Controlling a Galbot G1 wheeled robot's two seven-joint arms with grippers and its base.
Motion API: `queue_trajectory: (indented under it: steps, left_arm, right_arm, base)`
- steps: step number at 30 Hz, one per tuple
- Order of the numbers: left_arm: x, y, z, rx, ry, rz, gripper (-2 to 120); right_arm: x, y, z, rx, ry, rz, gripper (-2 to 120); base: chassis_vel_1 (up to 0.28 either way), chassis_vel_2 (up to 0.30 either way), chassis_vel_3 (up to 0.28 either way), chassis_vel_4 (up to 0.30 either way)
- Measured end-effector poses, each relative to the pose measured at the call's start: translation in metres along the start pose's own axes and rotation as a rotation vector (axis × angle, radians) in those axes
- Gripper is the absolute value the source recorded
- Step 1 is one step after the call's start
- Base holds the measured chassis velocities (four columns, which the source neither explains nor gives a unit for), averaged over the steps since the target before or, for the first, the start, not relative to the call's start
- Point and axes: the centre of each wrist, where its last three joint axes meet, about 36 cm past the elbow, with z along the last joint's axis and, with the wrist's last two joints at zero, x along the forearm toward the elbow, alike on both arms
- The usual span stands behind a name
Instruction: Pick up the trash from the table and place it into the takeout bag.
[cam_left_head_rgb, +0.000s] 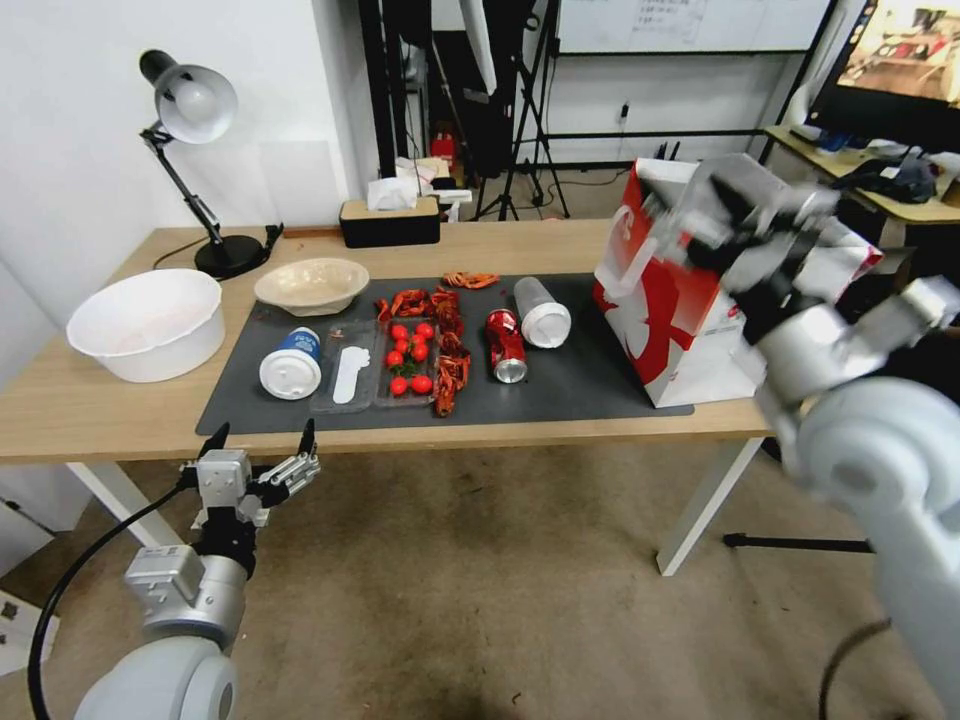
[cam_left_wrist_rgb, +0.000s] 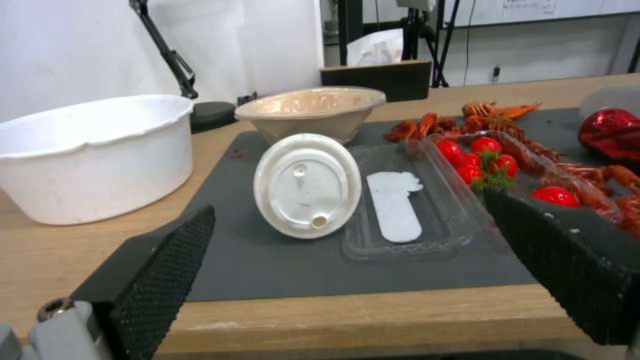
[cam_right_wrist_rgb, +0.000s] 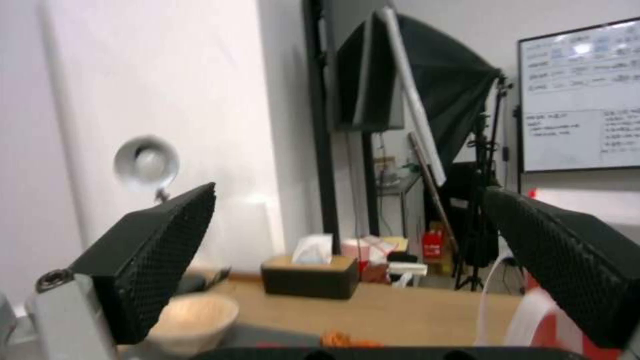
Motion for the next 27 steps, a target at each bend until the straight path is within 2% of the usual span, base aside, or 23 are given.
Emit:
queue_trajectory:
  steps: [6, 10, 12, 15, 21, 23, 24, 27]
  left_arm:
    - [0.000, 0.000, 0.000, -0.001, 0.000, 0.001, 100]
    - [0.000, 0.000, 0.000, -0.002, 0.000, 0.002, 100]
    - [0.000, 0.002, 0.000, -0.007, 0.000, 0.002, 100]
    - [0.000, 0.003, 0.000, -0.009, -0.001, 0.002, 100]
    - [-0.001, 0.004, 0.002, -0.010, 0.000, 0.002, 100]
    - [-0.002, 0.004, 0.003, -0.010, 0.002, 0.003, 100]
    - [-0.002, 0.004, 0.003, -0.010, 0.002, 0.003, 100]
    - [-0.003, 0.004, 0.004, -0.010, 0.003, 0.005, 100]
  right_arm:
    - [0.011, 0.007, 0.013, 0.031, 0.017, -0.014, 100]
    - [0.029, 0.020, 0.030, 0.067, 0.049, -0.007, 100]
    - [0.048, 0.031, 0.052, 0.117, 0.059, 0.049, 100]
    - [0.054, 0.035, 0.060, 0.122, 0.067, 0.077, 100]
    - [0.081, 0.048, 0.095, 0.136, 0.102, 0.175, 100]
    - [0.103, 0.058, 0.124, 0.131, 0.142, 0.228, 100]
    - [0.103, 0.058, 0.124, 0.131, 0.142, 0.228, 100]
    - [0.119, 0.069, 0.149, 0.134, 0.167, 0.266, 100]
  base:
    - [0.000, 0.000, 0.000, 0.000]
    - [0.000, 0.000, 0.000, 0.000]
    - [0.000, 0.000, 0.000, 0.000]
    - [0.000, 0.000, 0.000, 0.000]
    - [0.000, 0.000, 0.000, 0.000]
    - [0.000, 0.000, 0.000, 0.000]
    - [0.000, 0.000, 0.000, 0.000]
    - [0.000, 0.000, 0.000, 0.000]
